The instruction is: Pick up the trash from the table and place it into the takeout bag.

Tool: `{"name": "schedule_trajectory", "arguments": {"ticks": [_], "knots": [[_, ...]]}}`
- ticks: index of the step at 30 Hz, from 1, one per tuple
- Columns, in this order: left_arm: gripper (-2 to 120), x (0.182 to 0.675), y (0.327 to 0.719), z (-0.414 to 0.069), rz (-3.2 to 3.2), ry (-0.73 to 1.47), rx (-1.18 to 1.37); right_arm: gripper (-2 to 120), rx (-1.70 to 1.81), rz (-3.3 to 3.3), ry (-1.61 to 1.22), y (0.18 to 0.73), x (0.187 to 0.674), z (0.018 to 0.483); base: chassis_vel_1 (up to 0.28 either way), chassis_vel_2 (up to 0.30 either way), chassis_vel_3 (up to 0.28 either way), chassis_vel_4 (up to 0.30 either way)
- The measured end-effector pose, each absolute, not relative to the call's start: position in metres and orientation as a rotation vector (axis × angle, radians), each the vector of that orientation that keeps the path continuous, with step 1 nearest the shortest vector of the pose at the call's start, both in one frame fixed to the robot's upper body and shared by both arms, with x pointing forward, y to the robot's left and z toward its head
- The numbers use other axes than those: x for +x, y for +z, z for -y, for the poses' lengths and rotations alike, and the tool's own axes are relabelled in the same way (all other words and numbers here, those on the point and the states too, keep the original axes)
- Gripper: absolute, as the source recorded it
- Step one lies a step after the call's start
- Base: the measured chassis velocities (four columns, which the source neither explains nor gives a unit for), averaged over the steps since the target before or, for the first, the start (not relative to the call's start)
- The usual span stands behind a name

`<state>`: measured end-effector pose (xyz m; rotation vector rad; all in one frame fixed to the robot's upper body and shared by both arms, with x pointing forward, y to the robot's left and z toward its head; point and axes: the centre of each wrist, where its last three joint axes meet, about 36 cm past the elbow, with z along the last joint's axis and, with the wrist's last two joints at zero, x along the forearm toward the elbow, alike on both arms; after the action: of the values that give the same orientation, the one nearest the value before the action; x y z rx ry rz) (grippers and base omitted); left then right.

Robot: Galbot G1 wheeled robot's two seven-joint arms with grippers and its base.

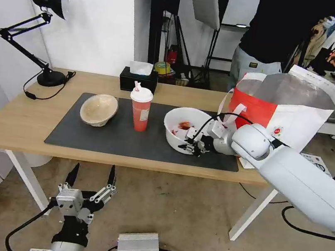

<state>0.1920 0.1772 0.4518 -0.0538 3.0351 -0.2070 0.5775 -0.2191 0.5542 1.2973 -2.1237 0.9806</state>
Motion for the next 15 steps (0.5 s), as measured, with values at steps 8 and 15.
{"name": "schedule_trajectory", "arguments": {"ticks": [8,15], "knots": [[100,0.1921,0.4518,-0.1775,-3.031,-0.205,-0.056,0,1.303,2.128,0.971,0.5554,0.5779,0.2188,0.0,0.0,0.0,0.0],[100,0.192,0.4522,-0.1774,-3.025,-0.204,-0.058,0,1.315,2.153,0.946,0.5636,0.5782,0.2202,0.0,0.0,0.0,0.0]]}}
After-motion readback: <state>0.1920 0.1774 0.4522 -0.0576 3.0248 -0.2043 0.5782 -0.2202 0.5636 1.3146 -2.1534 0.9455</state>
